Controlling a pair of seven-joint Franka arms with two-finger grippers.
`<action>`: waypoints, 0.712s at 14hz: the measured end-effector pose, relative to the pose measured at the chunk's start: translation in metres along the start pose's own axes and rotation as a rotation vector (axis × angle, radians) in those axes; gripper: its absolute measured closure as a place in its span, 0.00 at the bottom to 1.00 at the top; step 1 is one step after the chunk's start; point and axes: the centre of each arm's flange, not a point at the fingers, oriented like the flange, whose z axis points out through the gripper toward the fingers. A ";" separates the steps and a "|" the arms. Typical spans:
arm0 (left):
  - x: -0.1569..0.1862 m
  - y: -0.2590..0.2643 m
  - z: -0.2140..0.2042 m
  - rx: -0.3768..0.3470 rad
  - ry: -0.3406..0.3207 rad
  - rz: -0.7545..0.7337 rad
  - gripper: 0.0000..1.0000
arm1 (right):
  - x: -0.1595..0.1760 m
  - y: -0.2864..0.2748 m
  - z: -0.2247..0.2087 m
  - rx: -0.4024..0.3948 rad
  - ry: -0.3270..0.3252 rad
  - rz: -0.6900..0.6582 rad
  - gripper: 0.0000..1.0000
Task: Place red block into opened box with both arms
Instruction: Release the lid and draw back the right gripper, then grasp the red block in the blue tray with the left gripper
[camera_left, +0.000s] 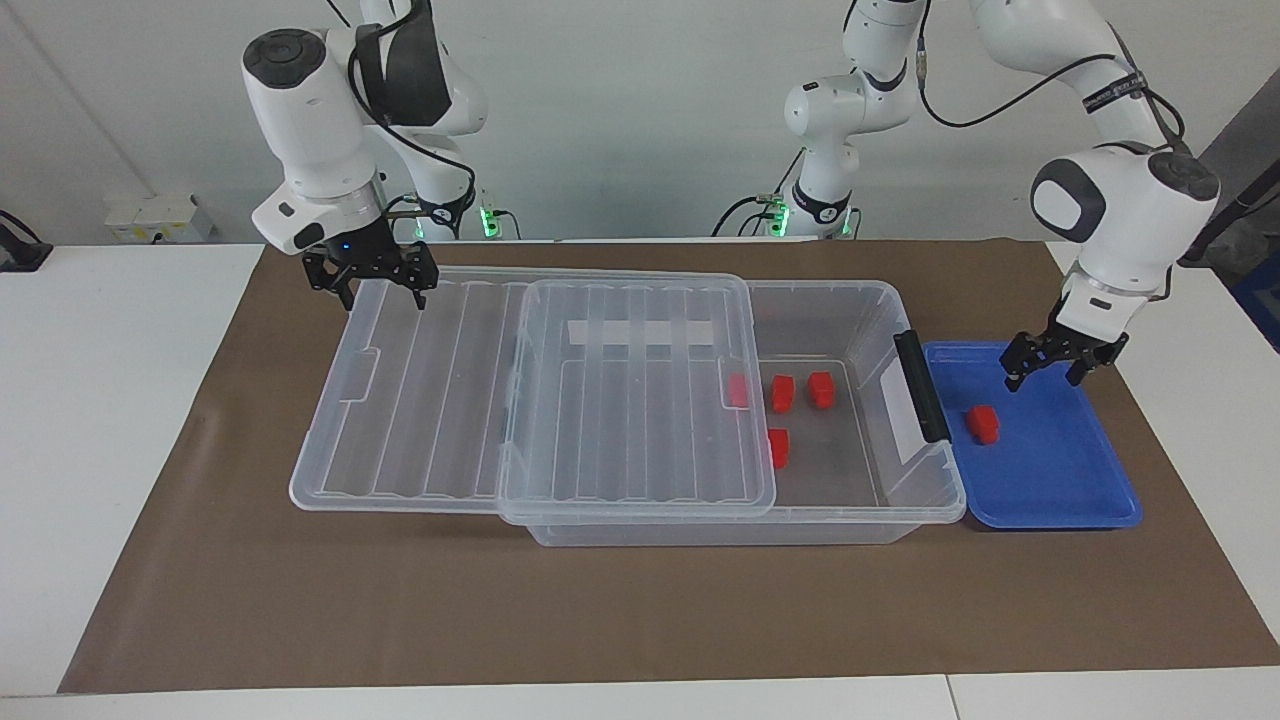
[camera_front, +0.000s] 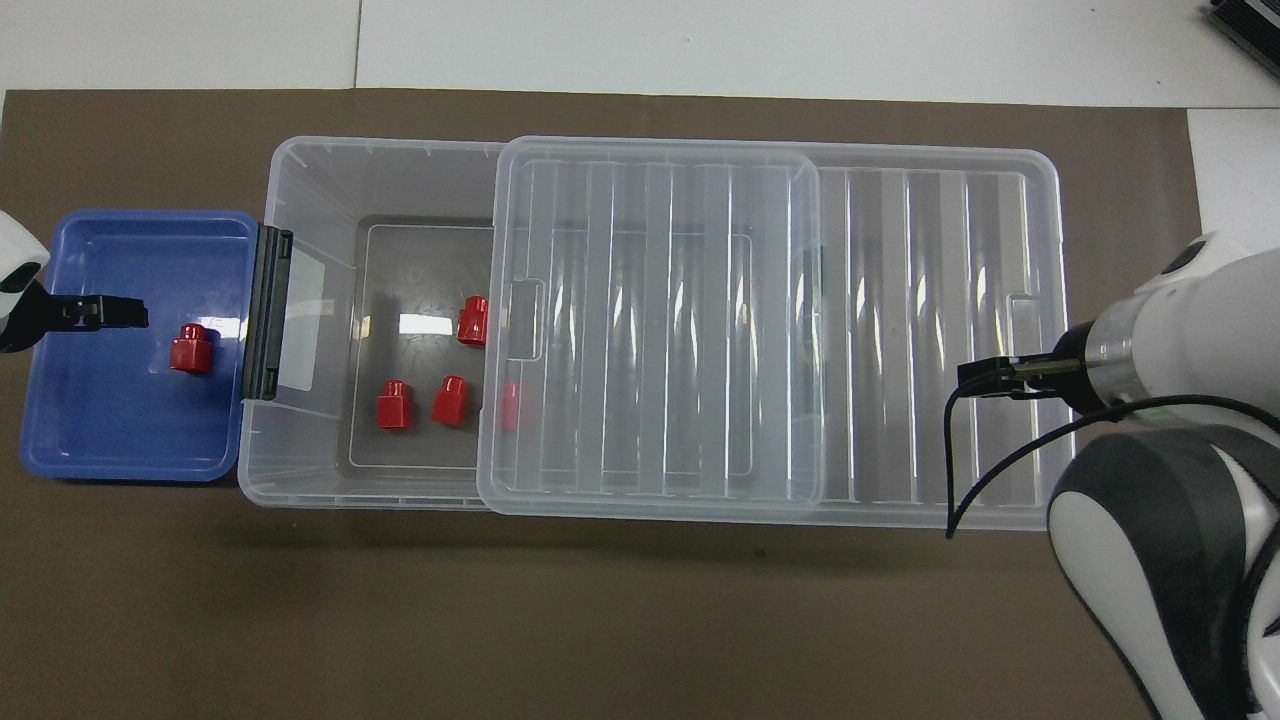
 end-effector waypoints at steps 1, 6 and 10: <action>0.003 0.002 0.018 0.000 -0.003 0.003 0.00 | 0.000 -0.007 -0.014 0.001 0.006 0.010 0.00; 0.005 0.011 0.070 0.001 -0.002 0.017 0.00 | 0.017 -0.008 -0.093 0.024 0.056 0.059 0.00; -0.010 0.014 0.096 0.003 0.002 0.018 0.00 | 0.024 0.009 -0.101 0.022 0.006 0.089 0.00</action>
